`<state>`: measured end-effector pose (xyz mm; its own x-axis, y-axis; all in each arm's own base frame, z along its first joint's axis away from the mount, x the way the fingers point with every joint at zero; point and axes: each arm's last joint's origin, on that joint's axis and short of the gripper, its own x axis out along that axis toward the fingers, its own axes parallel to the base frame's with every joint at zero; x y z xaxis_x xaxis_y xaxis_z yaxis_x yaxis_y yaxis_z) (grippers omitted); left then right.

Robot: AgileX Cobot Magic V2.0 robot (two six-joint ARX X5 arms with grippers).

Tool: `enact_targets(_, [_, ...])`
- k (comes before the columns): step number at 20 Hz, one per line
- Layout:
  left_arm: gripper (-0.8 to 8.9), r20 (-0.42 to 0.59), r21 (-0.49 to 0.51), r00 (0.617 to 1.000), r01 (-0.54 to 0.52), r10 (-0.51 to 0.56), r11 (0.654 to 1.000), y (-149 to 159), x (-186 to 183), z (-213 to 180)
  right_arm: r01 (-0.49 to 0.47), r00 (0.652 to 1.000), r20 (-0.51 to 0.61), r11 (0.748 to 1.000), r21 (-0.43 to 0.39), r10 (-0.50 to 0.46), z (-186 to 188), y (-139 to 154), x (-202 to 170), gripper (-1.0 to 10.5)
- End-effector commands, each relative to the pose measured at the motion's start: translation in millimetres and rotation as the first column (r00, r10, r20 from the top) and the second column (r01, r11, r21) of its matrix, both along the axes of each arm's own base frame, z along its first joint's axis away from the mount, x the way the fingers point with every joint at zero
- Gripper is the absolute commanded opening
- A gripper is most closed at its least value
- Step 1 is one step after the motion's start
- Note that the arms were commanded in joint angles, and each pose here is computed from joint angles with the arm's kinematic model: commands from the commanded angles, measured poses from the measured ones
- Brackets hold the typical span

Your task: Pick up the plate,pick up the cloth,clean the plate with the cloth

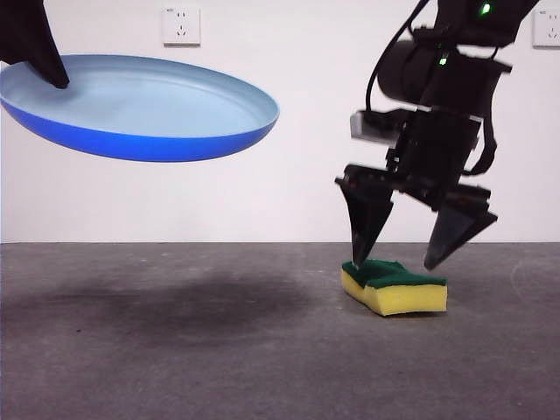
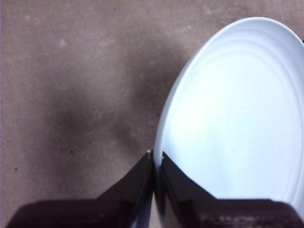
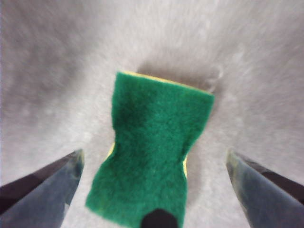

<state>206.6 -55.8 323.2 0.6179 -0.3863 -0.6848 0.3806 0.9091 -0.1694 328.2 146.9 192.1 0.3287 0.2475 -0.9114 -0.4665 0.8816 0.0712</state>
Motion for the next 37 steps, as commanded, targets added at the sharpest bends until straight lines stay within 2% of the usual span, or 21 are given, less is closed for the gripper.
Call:
enact_targets(1, [-0.08,-0.003,0.007,1.000,0.013,-0.012,1.000,-1,-1,-2,-0.011,1.000,-0.024,1.000,-0.005,0.011,-14,3,4,5.0])
enact_targets(5, [-0.08,-0.003,0.007,1.000,0.012,-0.012,1.000,-1,-1,-2,-0.009,0.999,-0.038,1.000,-0.015,0.009,-26,5,9,4.9])
enact_targets(11, [-0.08,0.001,0.008,1.000,0.010,-0.010,1.000,-1,-1,-2,-0.001,1.000,-0.024,0.999,-0.032,0.000,-27,5,9,-0.1])
enact_targets(14, [-0.08,0.027,0.046,0.999,-0.035,0.034,0.998,0,2,-2,0.001,1.000,-0.024,1.000,-0.031,-0.002,-24,4,8,-0.2])
enact_targets(16, [-0.08,0.038,0.073,0.997,-0.069,0.066,0.995,0,9,-4,0.005,1.000,-0.002,1.000,-0.017,-0.005,-9,4,3,-0.2])
enact_targets(20, [-0.08,-0.044,0.072,0.997,-0.062,0.065,0.995,-10,32,-26,0.024,0.991,0.130,0.995,0.098,-0.036,54,10,-25,-0.2])
enact_targets(24, [-0.08,-0.104,0.048,0.995,-0.001,0.006,0.999,-32,47,-45,-0.072,0.965,0.261,0.982,0.176,0.024,99,24,-58,-0.2])
enact_targets(28, [-0.08,-0.087,-0.113,0.991,0.094,-0.104,0.989,-56,45,-40,-0.145,0.954,0.289,0.970,0.197,0.084,100,46,-68,-0.2])
enact_targets(33, [-0.08,-0.075,-0.170,0.979,0.173,-0.188,0.970,-72,40,-34,-0.218,0.942,0.300,0.953,0.208,0.150,83,77,-68,-0.2])
enact_targets(35, [-0.08,-0.063,-0.175,0.980,0.175,-0.188,0.969,-73,41,-33,-0.253,0.940,0.291,0.938,0.238,0.180,81,83,-70,-0.2])
enact_targets(37, [-0.08,-0.043,-0.193,0.983,0.164,-0.176,0.967,-73,42,-31,-0.308,0.936,0.265,0.906,0.289,0.233,80,91,-75,-0.2])
